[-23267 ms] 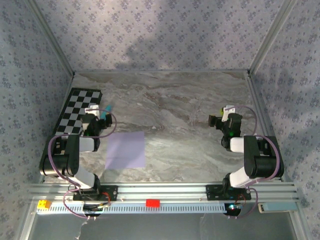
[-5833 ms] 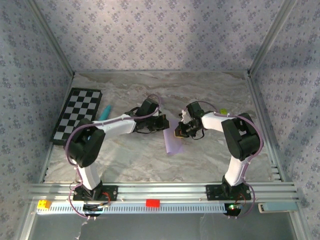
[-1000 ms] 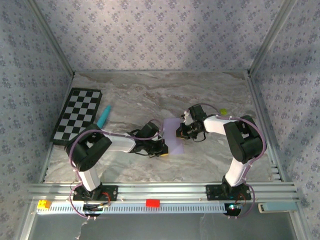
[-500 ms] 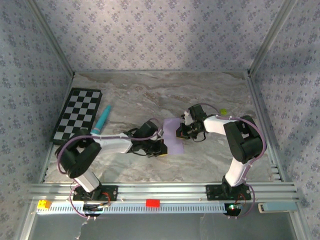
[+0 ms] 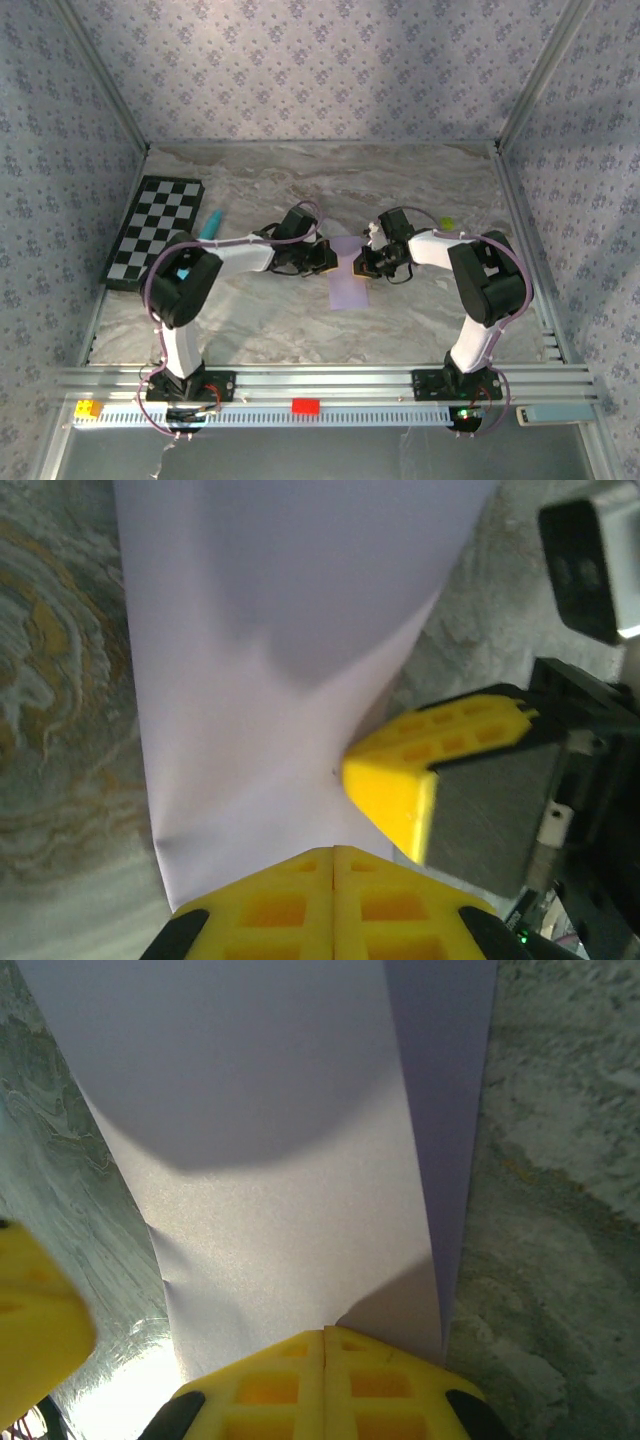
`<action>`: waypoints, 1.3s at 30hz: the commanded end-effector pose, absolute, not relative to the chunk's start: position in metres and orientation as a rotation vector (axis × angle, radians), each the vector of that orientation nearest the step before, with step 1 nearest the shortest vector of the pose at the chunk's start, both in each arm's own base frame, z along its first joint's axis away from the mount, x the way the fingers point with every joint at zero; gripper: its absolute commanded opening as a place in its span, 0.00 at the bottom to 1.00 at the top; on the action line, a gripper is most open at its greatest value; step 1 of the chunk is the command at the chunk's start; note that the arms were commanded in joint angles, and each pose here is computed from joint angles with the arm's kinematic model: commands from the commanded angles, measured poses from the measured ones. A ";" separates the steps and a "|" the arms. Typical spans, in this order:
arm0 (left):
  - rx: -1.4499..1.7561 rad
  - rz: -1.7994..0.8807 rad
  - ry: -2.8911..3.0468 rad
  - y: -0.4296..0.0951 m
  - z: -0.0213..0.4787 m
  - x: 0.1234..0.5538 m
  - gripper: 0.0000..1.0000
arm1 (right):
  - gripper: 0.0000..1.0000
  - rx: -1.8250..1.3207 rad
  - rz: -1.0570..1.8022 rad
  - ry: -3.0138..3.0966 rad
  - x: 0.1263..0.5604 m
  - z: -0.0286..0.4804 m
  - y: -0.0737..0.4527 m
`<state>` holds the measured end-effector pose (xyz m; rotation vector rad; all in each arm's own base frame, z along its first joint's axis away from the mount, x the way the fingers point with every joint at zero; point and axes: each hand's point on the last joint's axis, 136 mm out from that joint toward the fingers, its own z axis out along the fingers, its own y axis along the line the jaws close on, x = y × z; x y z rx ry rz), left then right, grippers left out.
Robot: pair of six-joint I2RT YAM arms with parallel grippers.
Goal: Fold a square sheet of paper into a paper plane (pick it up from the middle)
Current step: First fold the square sheet of paper in half at the center of the table.
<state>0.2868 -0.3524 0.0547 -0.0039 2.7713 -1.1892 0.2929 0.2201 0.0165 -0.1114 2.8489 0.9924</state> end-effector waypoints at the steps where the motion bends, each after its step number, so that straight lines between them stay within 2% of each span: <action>1: 0.038 -1.156 2.777 -0.356 0.050 0.295 0.06 | 0.00 -0.025 0.774 3.060 0.260 -0.023 0.188; 11: -0.003 -1.021 2.882 -0.332 0.001 0.283 0.05 | 0.00 -0.020 0.773 3.064 0.258 -0.025 0.187; 23: 0.047 -1.118 2.786 -0.344 0.043 0.310 0.07 | 0.00 -0.025 0.771 3.066 0.257 -0.026 0.187; 32: 0.018 -1.129 2.803 -0.342 0.027 0.321 0.07 | 0.00 -0.023 0.770 3.068 0.256 -0.025 0.187; 39: -0.034 -0.991 2.878 -0.325 -0.001 0.316 0.07 | 0.00 -0.025 0.766 3.071 0.256 -0.026 0.186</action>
